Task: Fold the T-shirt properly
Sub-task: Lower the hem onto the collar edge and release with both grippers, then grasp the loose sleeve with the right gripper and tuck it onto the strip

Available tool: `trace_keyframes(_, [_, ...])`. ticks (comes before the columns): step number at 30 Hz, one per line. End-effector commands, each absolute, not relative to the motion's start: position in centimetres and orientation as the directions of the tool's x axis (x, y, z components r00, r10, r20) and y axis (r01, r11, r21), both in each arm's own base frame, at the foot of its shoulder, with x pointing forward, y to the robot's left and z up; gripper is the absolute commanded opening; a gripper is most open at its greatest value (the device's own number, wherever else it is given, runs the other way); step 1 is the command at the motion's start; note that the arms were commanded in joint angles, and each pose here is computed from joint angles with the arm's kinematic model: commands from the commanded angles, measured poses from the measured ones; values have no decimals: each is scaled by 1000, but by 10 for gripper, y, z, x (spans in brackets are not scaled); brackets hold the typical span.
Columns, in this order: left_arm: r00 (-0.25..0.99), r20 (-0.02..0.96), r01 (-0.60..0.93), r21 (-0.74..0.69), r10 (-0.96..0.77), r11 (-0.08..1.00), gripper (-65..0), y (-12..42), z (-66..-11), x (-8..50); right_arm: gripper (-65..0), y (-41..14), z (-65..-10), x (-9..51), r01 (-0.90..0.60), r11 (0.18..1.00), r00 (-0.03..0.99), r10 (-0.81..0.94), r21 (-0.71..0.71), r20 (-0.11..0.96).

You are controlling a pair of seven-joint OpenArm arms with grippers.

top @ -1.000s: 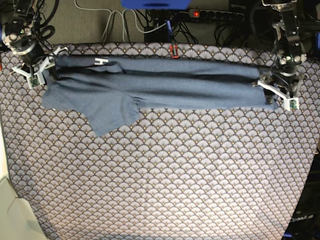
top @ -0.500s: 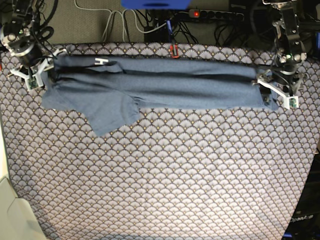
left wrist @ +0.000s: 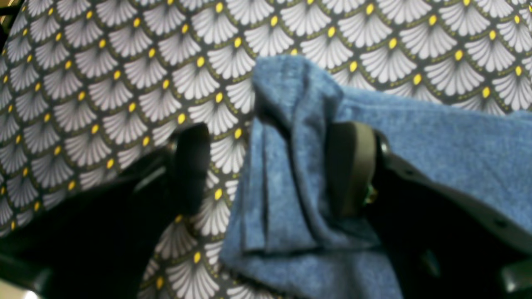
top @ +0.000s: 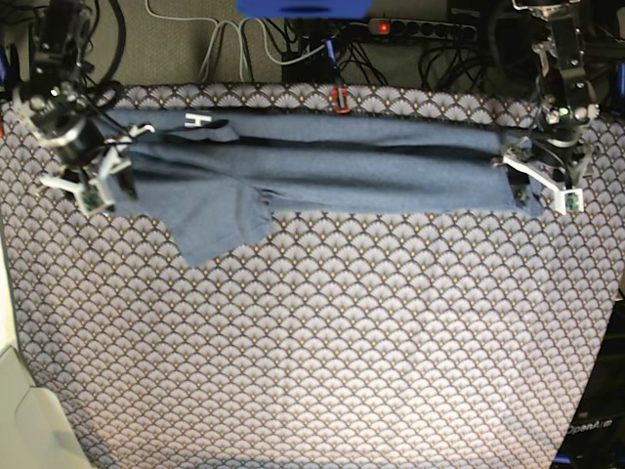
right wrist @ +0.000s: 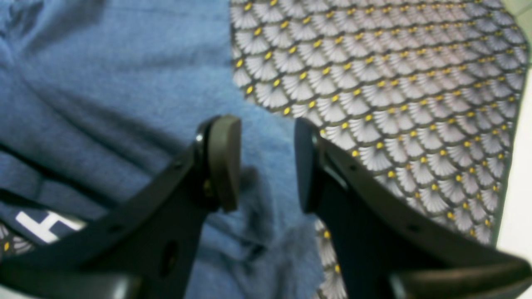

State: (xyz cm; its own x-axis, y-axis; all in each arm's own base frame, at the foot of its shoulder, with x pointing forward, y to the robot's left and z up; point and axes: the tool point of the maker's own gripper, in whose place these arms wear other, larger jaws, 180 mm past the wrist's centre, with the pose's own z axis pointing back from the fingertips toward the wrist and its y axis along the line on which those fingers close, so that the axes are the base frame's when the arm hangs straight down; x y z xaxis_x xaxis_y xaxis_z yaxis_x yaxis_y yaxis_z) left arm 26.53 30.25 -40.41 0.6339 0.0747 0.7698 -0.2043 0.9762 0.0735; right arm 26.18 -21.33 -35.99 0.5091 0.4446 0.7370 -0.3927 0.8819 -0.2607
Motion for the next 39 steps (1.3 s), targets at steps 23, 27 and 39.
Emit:
trace_keyframes(23, [629,774,-217,81,76,973,-222,310,-405,266,-324,-178,-382,389,-463,876,555,407,-136,726])
trace_keyframes(27, [628,775,-219,81,77,972,-222,310,-405,267,-325,-172,-390,393,-481,869,566,409,-117,715])
trace_keyframes(39, [608,790,-222,76,77,972,-222,311,-398,277,-329,-161,-397,395,-483,872,582,387,-79,715])
